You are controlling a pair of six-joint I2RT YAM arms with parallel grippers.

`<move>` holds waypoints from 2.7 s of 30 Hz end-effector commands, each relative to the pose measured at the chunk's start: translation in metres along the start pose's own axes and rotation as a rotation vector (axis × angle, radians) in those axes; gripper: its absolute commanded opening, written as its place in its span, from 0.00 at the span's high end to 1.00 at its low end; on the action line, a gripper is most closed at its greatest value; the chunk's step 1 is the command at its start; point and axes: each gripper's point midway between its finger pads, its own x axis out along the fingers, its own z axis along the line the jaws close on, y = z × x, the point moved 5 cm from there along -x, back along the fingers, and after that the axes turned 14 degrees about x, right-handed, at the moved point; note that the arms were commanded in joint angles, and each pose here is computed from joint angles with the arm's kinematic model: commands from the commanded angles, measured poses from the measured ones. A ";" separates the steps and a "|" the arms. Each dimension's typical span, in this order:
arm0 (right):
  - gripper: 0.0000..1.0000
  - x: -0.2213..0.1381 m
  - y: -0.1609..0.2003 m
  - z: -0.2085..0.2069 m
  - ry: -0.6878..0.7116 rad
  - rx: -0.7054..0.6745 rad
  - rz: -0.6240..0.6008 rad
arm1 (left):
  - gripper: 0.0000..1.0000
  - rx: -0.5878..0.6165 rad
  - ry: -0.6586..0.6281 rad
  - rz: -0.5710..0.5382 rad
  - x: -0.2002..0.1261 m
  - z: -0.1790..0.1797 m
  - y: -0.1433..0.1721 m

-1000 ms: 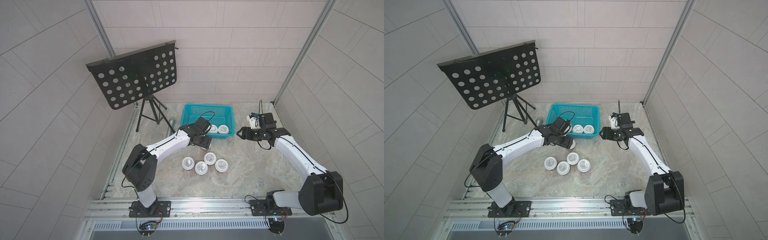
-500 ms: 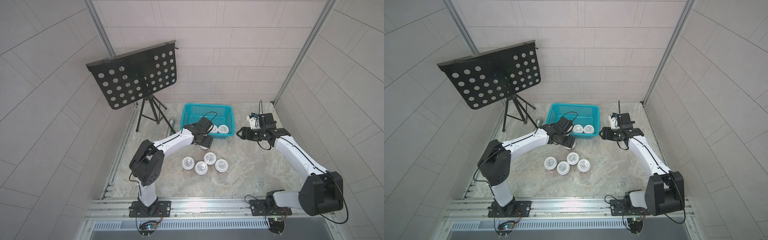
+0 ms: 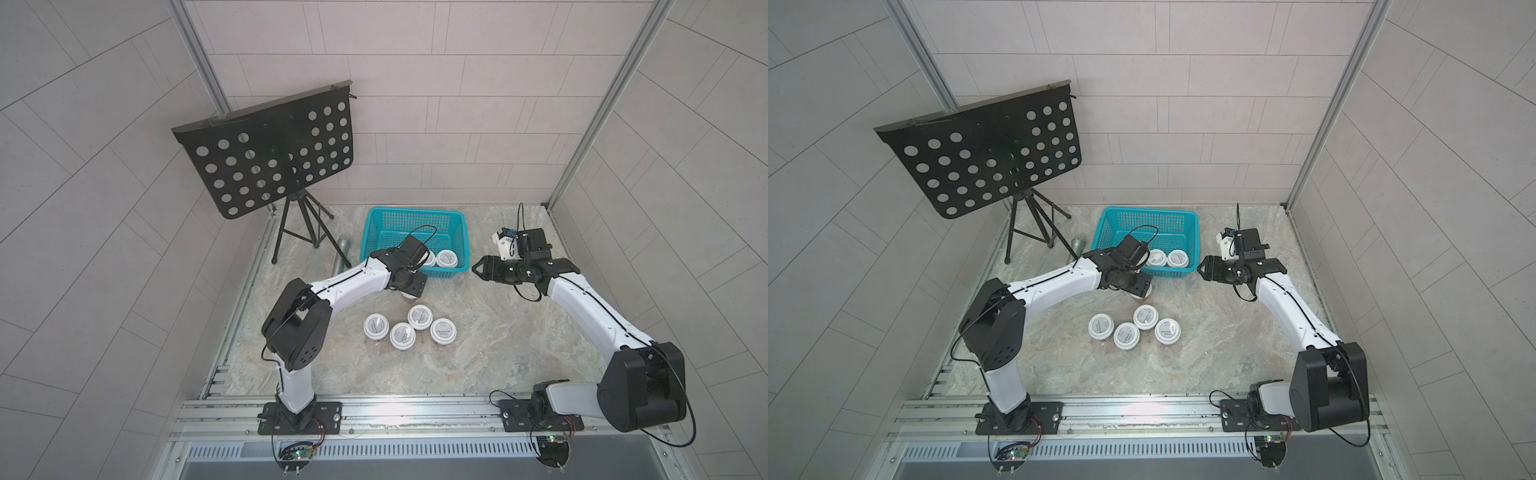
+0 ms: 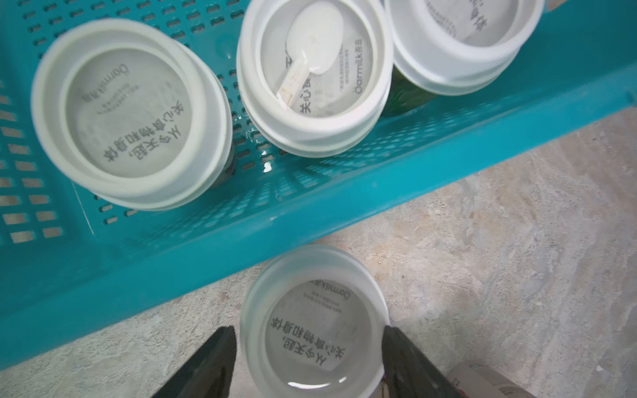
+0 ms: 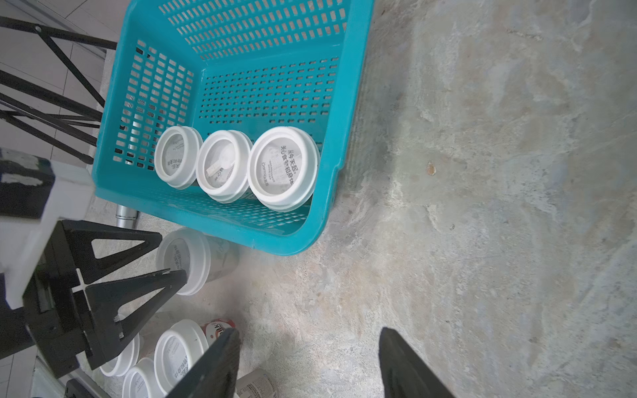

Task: Put the yogurt in the basket
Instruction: Pick up the yogurt from the center of the board.

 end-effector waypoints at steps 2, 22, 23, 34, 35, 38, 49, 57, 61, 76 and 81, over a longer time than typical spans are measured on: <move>0.32 -0.001 0.000 -0.001 -0.001 0.006 -0.003 | 0.25 0.017 -0.062 -0.007 -0.009 0.005 -0.005; 0.32 0.001 0.002 -0.004 0.005 0.008 0.001 | 0.18 0.068 -0.042 -0.016 -0.015 -0.007 -0.007; 0.31 0.002 0.002 -0.004 0.006 0.009 0.001 | 0.18 0.069 -0.044 -0.012 -0.014 -0.007 -0.007; 0.31 0.004 0.004 -0.006 0.008 0.008 0.010 | 0.19 0.070 -0.058 0.015 -0.002 -0.006 -0.004; 0.31 0.004 0.005 -0.006 0.008 0.009 0.012 | 0.20 0.068 -0.060 0.019 -0.001 -0.006 -0.003; 0.31 0.004 0.005 -0.006 0.009 0.008 0.012 | 0.21 0.066 -0.058 0.021 0.000 -0.006 -0.003; 0.31 0.005 0.007 -0.007 0.010 0.009 0.017 | 0.29 0.069 -0.096 0.051 0.007 -0.002 0.005; 0.31 0.007 0.008 -0.009 0.012 0.015 0.020 | 0.27 0.071 -0.099 0.072 0.013 -0.001 0.011; 0.31 0.008 0.010 -0.010 0.011 0.019 0.024 | 0.27 0.072 -0.105 0.079 0.016 -0.001 0.013; 0.31 0.010 0.011 -0.011 0.014 0.021 0.029 | 0.26 0.059 -0.115 0.090 0.020 0.001 0.020; 0.31 0.009 0.011 -0.011 0.012 0.022 0.027 | 0.30 0.059 -0.121 0.103 0.023 0.001 0.024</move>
